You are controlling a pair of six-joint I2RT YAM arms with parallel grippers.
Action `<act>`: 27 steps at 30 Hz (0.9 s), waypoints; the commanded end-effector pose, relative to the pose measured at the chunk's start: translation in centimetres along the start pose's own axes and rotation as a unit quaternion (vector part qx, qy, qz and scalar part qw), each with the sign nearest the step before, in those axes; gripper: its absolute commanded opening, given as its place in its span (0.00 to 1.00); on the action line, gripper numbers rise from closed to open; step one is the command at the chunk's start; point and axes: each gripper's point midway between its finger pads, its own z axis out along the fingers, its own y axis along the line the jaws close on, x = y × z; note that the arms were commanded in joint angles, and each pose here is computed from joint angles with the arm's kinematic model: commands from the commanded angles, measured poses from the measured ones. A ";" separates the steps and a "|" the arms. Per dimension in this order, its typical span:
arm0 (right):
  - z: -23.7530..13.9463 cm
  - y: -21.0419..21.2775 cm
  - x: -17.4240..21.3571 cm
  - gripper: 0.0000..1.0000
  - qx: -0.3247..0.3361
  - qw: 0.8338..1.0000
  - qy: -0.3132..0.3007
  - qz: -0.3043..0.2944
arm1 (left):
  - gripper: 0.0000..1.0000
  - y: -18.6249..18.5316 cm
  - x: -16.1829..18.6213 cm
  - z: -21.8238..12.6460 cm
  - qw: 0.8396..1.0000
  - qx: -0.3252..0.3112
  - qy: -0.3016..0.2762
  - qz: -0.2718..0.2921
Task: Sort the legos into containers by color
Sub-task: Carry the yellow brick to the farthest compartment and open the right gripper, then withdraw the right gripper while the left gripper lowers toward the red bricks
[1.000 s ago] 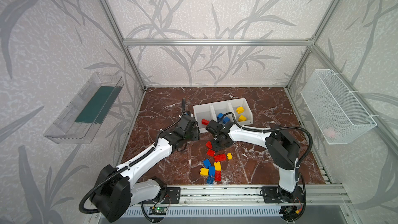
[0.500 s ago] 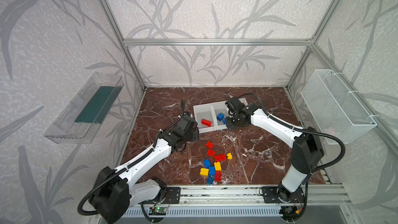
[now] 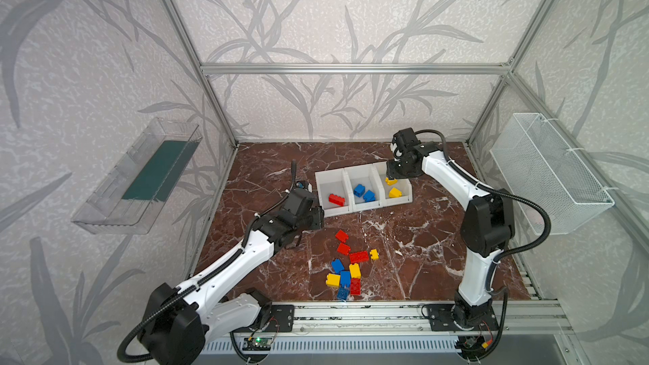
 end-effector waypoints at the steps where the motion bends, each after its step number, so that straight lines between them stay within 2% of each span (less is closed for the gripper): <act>1: -0.3 0.8 -0.2 0.41 -0.027 1.000 0.013 -0.002 | 0.57 1.4 0.7 -0.7 1.000 -0.021 -0.003 -0.008; 4: 0.1 0.7 0.2 0.43 -0.028 0.999 0.022 0.003 | 0.57 1.5 1.2 -0.7 1.000 -0.014 -0.003 -0.016; 8: -0.1 0.5 0.3 0.55 -0.022 1.000 0.019 0.003 | 0.57 1.6 1.8 -0.5 1.000 -0.012 0.005 -0.022; 11: -0.6 0.3 0.0 0.61 -0.016 1.000 0.015 0.000 | 0.57 1.7 1.9 -0.6 1.000 -0.013 0.003 -0.023; 21: -2.0 0.8 -0.1 0.63 -0.027 1.000 0.008 0.000 | 0.57 1.8 2.1 -0.6 1.000 -0.012 0.004 -0.023; 27: -3.9 1.1 1.2 0.63 -0.032 0.999 0.003 -0.008 | 0.57 1.4 2.7 -0.1 1.000 -0.003 0.019 -0.016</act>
